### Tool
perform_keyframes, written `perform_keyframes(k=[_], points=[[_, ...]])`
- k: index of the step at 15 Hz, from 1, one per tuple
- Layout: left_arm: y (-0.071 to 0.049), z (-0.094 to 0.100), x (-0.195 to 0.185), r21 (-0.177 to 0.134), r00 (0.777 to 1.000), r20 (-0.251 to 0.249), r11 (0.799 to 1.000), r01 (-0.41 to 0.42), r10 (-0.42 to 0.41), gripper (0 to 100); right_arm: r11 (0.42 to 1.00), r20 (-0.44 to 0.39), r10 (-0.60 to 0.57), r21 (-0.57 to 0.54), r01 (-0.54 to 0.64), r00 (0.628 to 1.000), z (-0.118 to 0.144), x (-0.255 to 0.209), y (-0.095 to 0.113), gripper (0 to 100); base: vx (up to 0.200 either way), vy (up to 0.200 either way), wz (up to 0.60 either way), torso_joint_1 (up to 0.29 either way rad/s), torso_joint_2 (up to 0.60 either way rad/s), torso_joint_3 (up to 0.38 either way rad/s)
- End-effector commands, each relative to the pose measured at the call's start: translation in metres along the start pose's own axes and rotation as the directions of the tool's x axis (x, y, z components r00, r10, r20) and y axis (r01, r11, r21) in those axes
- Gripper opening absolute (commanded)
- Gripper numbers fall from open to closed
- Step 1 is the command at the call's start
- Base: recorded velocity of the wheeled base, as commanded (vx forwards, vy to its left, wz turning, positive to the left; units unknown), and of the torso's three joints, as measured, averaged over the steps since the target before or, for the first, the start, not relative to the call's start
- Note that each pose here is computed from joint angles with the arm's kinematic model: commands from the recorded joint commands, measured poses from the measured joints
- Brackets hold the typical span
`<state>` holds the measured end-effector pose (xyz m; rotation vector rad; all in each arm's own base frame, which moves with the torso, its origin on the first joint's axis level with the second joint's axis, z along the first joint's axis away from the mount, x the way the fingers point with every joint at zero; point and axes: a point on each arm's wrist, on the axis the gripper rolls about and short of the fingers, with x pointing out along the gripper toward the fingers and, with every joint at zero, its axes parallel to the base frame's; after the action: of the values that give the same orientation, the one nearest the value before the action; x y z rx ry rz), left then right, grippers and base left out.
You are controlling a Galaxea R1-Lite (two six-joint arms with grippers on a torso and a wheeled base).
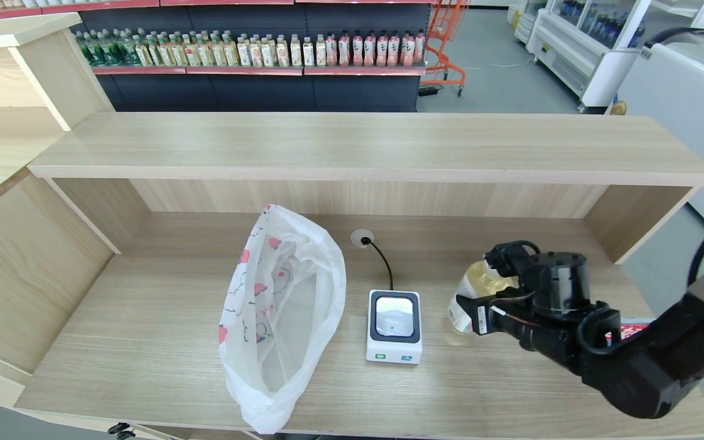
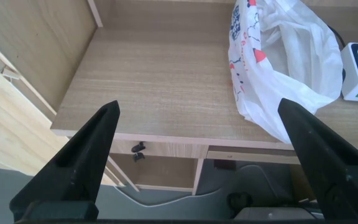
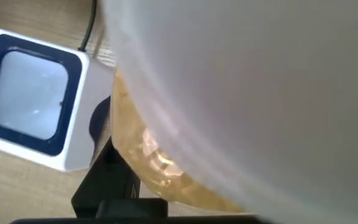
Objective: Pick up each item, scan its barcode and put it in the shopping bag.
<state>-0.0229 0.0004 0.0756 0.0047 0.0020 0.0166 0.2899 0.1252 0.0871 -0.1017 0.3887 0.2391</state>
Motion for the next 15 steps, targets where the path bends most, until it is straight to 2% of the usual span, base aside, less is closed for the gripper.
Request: perform_keyframes(k=[1,3,4,6,8,13,14,15], points=[[0.0,0.0,0.0,0.0,1.0,0.0,1.0,0.0,0.0,100,0.993,0.091,0.117,0.026,-0.12,0.989,0.058,-0.055,-0.04,0,0.0,0.0,0.0,0.0,0.0,0.0],[0.0,0.0,0.0,0.0,1.0,0.0,1.0,0.0,0.0,100,0.961,0.087,0.27,0.033,-0.274,0.959,0.079,-0.084,-0.053,0,0.0,0.0,0.0,0.0,0.0,0.0],[0.0,0.0,0.0,0.0,1.0,0.0,1.0,0.0,0.0,100,0.929,0.083,0.365,0.032,-0.369,0.927,0.083,-0.092,-0.054,0,0.0,0.0,0.0,0.0,0.0,0.0],[0.0,0.0,0.0,0.0,1.0,0.0,1.0,0.0,0.0,100,0.851,0.096,0.521,0.017,-0.524,0.848,0.089,-0.094,-0.056,0,0.0,0.0,0.0,0.0,0.0,0.0],[0.0,0.0,0.0,0.0,1.0,0.0,1.0,0.0,0.0,100,0.753,0.102,0.655,0.0,-0.658,0.749,0.088,-0.103,-0.053,0,0.0,0.0,0.0,0.0,0.0,0.0],[0.0,0.0,0.0,0.0,1.0,0.0,1.0,0.0,0.0,100,0.558,0.061,0.829,-0.022,-0.829,0.556,0.075,-0.118,-0.029,0,0.0,0.0,0.0,0.0,0.0,0.0],[0.0,0.0,0.0,0.0,1.0,0.0,1.0,0.0,0.0,100,0.54,0.055,0.841,-0.022,-0.842,0.538,0.073,-0.119,-0.026,0,0.0,0.0,0.0,0.0,0.0,0.0],[0.0,0.0,0.0,0.0,1.0,-0.001,1.0,0.0,0.0,100,0.501,0.044,0.865,-0.02,-0.865,0.5,0.071,-0.119,-0.022,0,0.0,0.0,0.0,0.0,0.0,0.0]])
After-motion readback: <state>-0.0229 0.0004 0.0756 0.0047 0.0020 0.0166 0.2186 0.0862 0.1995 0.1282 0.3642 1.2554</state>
